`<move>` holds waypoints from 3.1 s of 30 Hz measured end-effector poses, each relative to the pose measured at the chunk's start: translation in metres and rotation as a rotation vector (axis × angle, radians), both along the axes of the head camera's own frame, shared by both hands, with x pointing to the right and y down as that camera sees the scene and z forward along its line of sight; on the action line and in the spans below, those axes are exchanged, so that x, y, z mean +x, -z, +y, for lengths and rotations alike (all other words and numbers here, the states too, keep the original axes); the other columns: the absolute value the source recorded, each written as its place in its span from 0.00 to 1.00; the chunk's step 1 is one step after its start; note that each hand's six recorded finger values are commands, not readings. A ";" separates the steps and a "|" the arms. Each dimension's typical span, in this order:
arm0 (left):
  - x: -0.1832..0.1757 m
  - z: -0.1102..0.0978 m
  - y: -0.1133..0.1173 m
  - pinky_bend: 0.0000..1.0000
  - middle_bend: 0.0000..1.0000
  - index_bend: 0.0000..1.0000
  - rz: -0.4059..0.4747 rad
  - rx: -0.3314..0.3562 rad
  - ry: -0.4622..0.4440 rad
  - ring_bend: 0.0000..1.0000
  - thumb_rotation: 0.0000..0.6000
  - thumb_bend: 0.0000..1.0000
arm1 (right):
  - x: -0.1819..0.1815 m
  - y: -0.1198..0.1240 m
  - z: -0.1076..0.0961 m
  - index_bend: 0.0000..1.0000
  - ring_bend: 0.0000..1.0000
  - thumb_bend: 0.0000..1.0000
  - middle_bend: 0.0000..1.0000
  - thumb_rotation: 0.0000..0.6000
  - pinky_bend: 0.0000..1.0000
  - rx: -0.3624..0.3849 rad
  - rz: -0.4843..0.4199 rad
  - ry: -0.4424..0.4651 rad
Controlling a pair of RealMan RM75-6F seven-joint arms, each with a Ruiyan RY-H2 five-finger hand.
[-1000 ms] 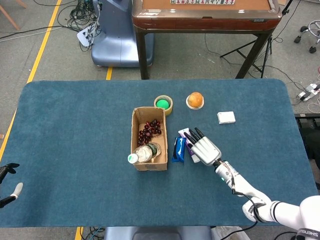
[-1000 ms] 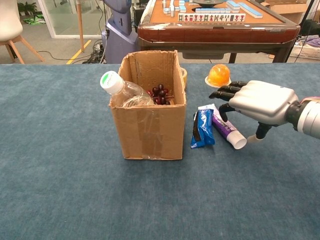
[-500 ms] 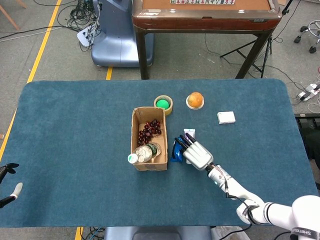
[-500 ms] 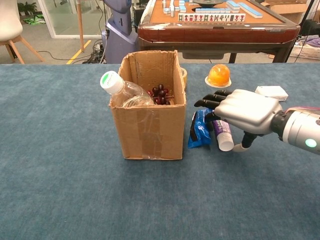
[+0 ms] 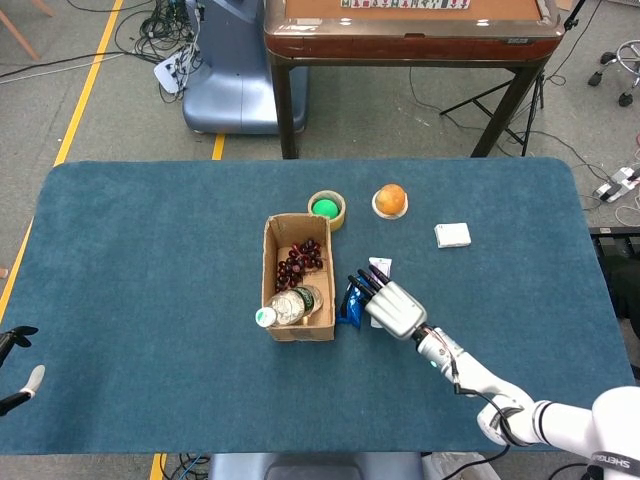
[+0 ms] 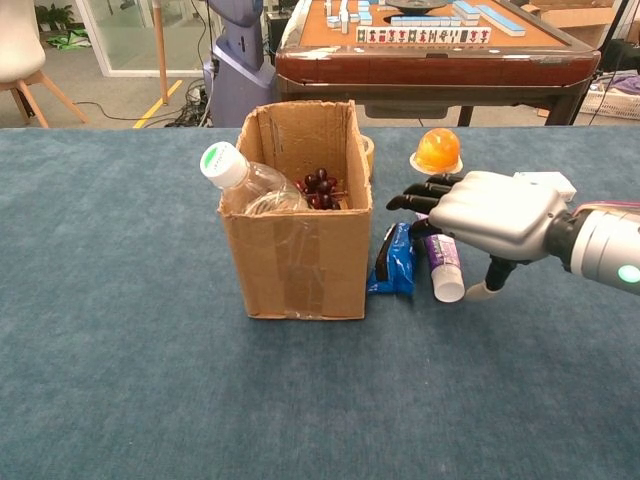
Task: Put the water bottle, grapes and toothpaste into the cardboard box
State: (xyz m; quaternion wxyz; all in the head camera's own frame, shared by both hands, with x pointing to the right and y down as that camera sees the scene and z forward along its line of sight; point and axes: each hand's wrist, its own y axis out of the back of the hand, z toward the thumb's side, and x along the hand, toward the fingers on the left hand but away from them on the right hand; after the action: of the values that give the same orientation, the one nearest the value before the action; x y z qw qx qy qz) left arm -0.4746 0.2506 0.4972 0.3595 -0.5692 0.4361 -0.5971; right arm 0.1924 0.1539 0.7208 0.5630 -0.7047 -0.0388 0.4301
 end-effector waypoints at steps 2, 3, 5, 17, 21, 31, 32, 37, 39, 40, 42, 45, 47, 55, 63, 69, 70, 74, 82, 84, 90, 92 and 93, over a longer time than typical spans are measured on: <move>0.000 0.000 0.000 0.55 0.43 0.32 -0.001 -0.001 -0.001 0.35 1.00 0.28 | 0.001 0.001 -0.002 0.38 0.00 0.00 0.04 1.00 0.09 0.001 0.008 0.013; 0.000 0.000 -0.001 0.55 0.43 0.32 -0.002 -0.002 -0.001 0.35 1.00 0.28 | 0.001 0.001 -0.003 0.38 0.00 0.00 0.04 1.00 0.09 0.001 0.015 0.021; 0.000 0.000 -0.001 0.55 0.44 0.32 -0.002 -0.002 -0.001 0.35 1.00 0.28 | 0.001 0.000 -0.003 0.38 0.00 0.00 0.04 1.00 0.09 0.000 0.023 0.034; 0.000 0.000 0.001 0.55 0.43 0.32 -0.001 0.004 0.002 0.35 1.00 0.28 | -0.005 -0.009 -0.002 0.38 0.00 0.01 0.04 1.00 0.09 -0.001 0.046 0.062; 0.000 0.000 0.002 0.55 0.44 0.32 0.000 0.007 0.002 0.35 1.00 0.28 | -0.008 -0.012 -0.001 0.38 0.00 0.05 0.04 1.00 0.09 -0.002 0.048 0.062; 0.000 0.000 0.002 0.55 0.44 0.32 -0.001 0.007 0.000 0.35 1.00 0.28 | -0.009 -0.013 -0.001 0.47 0.00 0.19 0.05 1.00 0.09 0.000 0.053 0.053; 0.000 0.000 0.002 0.55 0.44 0.32 -0.001 0.007 0.000 0.35 1.00 0.28 | -0.009 -0.013 -0.001 0.48 0.00 0.20 0.05 1.00 0.09 -0.001 0.054 0.052; 0.000 0.000 0.002 0.55 0.43 0.32 -0.002 0.006 0.001 0.35 1.00 0.28 | -0.007 -0.014 0.000 0.53 0.00 0.22 0.06 1.00 0.09 -0.003 0.057 0.047; 0.000 0.000 0.002 0.55 0.44 0.32 -0.002 0.006 0.001 0.35 1.00 0.28 | -0.006 -0.014 0.000 0.54 0.00 0.23 0.07 1.00 0.09 -0.006 0.059 0.043; 0.000 0.000 0.002 0.55 0.44 0.32 -0.002 0.005 0.000 0.35 1.00 0.28 | -0.005 -0.015 0.000 0.55 0.00 0.23 0.07 1.00 0.09 -0.006 0.060 0.043; 0.001 0.000 0.002 0.55 0.43 0.32 -0.001 0.005 0.000 0.35 1.00 0.28 | -0.004 -0.014 0.001 0.58 0.00 0.24 0.07 1.00 0.09 -0.005 0.062 0.042; 0.001 0.000 0.002 0.55 0.43 0.32 -0.002 0.006 0.000 0.35 1.00 0.28 | -0.002 -0.013 0.001 0.60 0.00 0.25 0.08 1.00 0.09 -0.005 0.056 0.037; 0.001 0.000 0.002 0.55 0.44 0.32 -0.002 0.005 -0.001 0.35 1.00 0.28 | -0.002 -0.011 0.000 0.61 0.00 0.25 0.09 1.00 0.09 -0.003 0.049 0.031; 0.001 0.001 0.000 0.55 0.43 0.32 -0.003 0.001 -0.003 0.35 1.00 0.28 | 0.006 0.007 -0.002 0.61 0.00 0.25 0.09 1.00 0.09 0.020 -0.004 -0.006; 0.001 0.001 -0.003 0.55 0.43 0.32 -0.006 -0.009 -0.003 0.35 1.00 0.28 | 0.024 0.028 -0.006 0.61 0.00 0.25 0.10 1.00 0.09 0.042 -0.051 -0.066; 0.001 0.001 -0.006 0.55 0.43 0.32 -0.008 -0.018 -0.004 0.35 1.00 0.28 | 0.031 0.039 -0.010 0.61 0.00 0.24 0.10 1.00 0.09 0.057 -0.089 -0.098; 0.001 0.001 -0.006 0.55 0.43 0.32 -0.008 -0.019 -0.004 0.35 1.00 0.28 | 0.032 0.040 -0.011 0.61 0.00 0.24 0.10 1.00 0.09 0.059 -0.095 -0.101; 0.001 0.001 -0.006 0.55 0.44 0.32 -0.009 -0.020 -0.003 0.35 1.00 0.28 | 0.033 0.046 -0.013 0.61 0.00 0.25 0.10 1.00 0.09 0.070 -0.117 -0.113; 0.001 0.001 -0.006 0.55 0.44 0.32 -0.008 -0.019 -0.003 0.35 1.00 0.28 | 0.035 0.055 -0.016 0.61 0.00 0.25 0.11 1.00 0.09 0.086 -0.149 -0.132; 0.001 0.001 -0.006 0.55 0.43 0.32 -0.009 -0.019 -0.004 0.35 1.00 0.28 | 0.035 0.058 -0.017 0.61 0.00 0.24 0.11 1.00 0.09 0.089 -0.157 -0.136; 0.001 0.002 -0.006 0.55 0.43 0.32 -0.010 -0.020 -0.004 0.35 1.00 0.28 | 0.038 0.065 -0.019 0.61 0.00 0.25 0.12 1.00 0.10 0.102 -0.183 -0.153; 0.001 0.002 -0.007 0.55 0.43 0.32 -0.010 -0.021 -0.005 0.35 1.00 0.28 | 0.039 0.068 -0.020 0.61 0.00 0.25 0.12 1.00 0.10 0.107 -0.190 -0.159; 0.002 0.002 -0.007 0.55 0.43 0.32 -0.010 -0.022 -0.005 0.35 1.00 0.28 | 0.040 0.070 -0.021 0.61 0.00 0.25 0.12 1.00 0.10 0.110 -0.195 -0.163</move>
State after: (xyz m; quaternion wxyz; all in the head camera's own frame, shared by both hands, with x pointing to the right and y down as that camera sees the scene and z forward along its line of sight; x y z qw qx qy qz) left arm -0.4730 0.2522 0.5044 0.3570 -0.5713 0.4263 -0.6037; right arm 0.2328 0.1328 0.6509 0.5576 -0.7057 -0.1740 0.4011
